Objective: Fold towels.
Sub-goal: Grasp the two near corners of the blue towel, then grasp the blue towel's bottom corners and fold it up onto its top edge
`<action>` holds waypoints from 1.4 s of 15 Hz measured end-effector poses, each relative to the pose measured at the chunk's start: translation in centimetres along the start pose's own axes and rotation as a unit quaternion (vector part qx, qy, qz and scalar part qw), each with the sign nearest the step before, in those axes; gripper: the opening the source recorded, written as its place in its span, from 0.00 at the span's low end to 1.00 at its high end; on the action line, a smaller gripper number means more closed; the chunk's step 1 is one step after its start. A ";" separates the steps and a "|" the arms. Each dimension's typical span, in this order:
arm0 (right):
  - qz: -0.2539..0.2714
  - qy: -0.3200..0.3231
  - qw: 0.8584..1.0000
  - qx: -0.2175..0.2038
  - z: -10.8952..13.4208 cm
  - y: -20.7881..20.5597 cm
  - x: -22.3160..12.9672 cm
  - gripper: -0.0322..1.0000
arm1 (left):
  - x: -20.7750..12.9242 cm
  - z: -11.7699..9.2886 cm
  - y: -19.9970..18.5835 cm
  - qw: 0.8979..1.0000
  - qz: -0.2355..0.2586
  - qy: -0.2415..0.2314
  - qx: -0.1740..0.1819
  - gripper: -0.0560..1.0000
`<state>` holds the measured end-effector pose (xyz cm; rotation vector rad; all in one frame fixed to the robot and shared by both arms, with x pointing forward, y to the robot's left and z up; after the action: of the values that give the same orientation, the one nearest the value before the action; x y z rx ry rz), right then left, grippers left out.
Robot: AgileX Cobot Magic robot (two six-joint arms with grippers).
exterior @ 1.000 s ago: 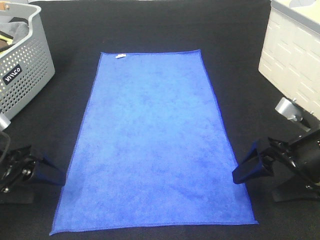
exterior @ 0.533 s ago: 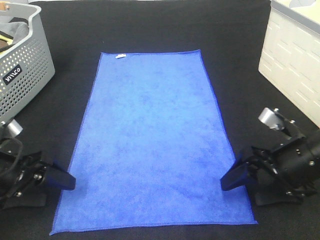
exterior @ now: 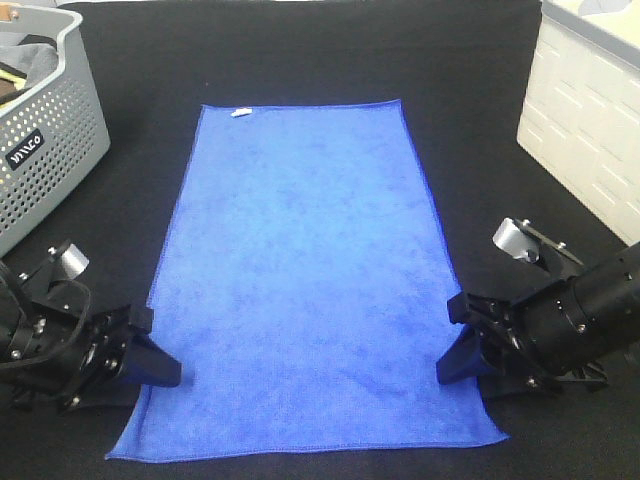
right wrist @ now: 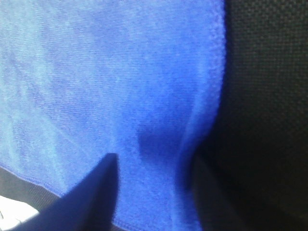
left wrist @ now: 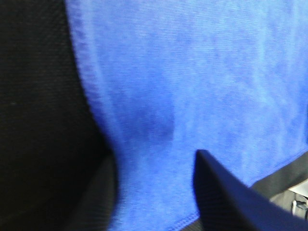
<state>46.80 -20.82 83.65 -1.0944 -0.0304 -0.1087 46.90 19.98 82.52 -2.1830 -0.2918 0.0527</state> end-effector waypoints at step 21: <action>0.087 0.008 0.996 0.007 0.3 -2.6 -6.6 0.03 | -6.3 0.7 -4.8 0.993 0.090 0.042 0.061 0.05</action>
<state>39.95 -21.28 85.60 -1.0773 0.0782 0.0395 39.74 21.74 85.52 -2.0779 -0.0432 0.0767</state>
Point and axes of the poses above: a point on each arm's last joint axis where the gripper is mounted, y pointing out along that axis toward the gripper, z along the wrist's bending axis when the last joint is at zero, x = y × z, the point moved 3 cm from there along y, pointing out along that axis toward the gripper
